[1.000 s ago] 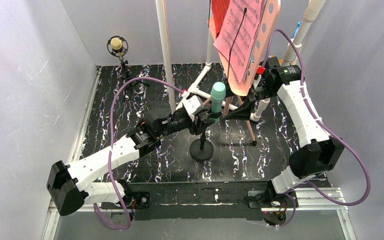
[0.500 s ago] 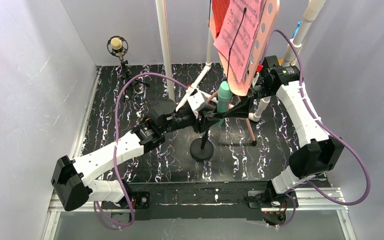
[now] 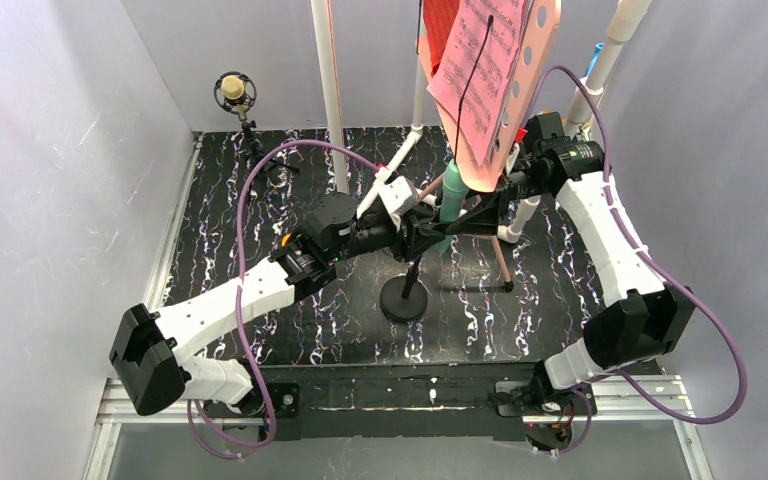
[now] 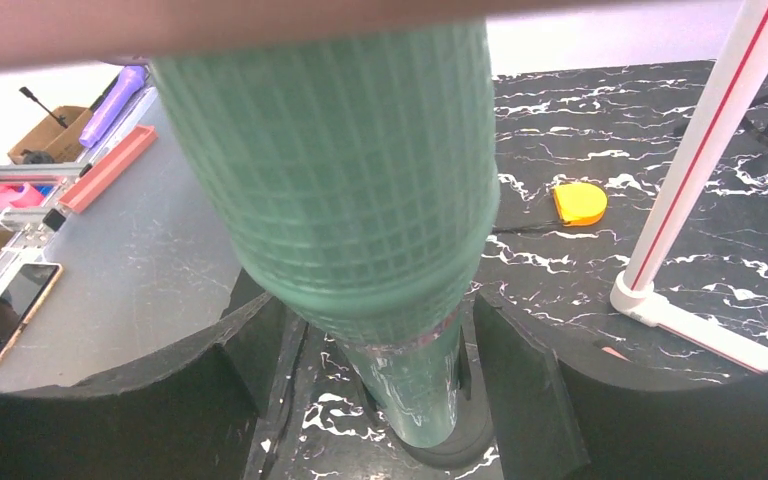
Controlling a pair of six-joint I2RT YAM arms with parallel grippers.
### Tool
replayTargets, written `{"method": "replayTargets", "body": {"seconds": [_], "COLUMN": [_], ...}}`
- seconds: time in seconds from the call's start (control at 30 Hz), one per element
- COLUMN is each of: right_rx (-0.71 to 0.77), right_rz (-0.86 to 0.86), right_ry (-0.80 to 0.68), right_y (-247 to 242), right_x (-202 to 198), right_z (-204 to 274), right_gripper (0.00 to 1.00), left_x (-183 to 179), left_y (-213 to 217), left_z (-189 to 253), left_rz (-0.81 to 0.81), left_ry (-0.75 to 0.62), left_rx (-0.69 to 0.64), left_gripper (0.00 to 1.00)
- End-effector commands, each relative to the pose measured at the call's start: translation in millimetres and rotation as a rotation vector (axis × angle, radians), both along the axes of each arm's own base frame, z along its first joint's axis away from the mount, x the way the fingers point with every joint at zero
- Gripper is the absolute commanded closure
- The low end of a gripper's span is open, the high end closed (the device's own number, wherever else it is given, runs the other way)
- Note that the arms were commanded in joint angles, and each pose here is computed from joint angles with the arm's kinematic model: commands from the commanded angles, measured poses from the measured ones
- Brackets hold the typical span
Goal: Pack up the instrument practice props
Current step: Remove the microphone from the microphone stand.
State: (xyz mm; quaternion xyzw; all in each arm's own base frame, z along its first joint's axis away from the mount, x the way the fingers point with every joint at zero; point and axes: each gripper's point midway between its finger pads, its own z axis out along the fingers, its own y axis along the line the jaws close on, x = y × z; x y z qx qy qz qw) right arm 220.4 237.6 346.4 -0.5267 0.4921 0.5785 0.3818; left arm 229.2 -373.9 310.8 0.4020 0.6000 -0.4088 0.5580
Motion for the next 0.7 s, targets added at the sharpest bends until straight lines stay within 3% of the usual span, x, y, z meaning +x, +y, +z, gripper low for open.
{"method": "replayTargets", "body": {"seconds": [0.0,0.27,0.67], "right_rx": [0.026,0.027,0.034], "right_rz": [-0.014,-0.037,-0.039], "right_ry": [-0.021,-0.029,-0.055], "right_y": [-6,-12,-14], "right_x": [-4,-2,-7], "right_z": [14,19,27], "right_gripper": [0.23,0.24,0.38], "left_x": [-12,-11,-11], "left_y": [-8,-11,-18], "left_z": [1,-1,-6], "left_rz": [-0.064,-0.069,-0.085], "left_ry": [0.061,0.077,0.115], "left_rx": [-0.011,-0.009,-0.007], "left_gripper": [0.71,0.71,0.7]}}
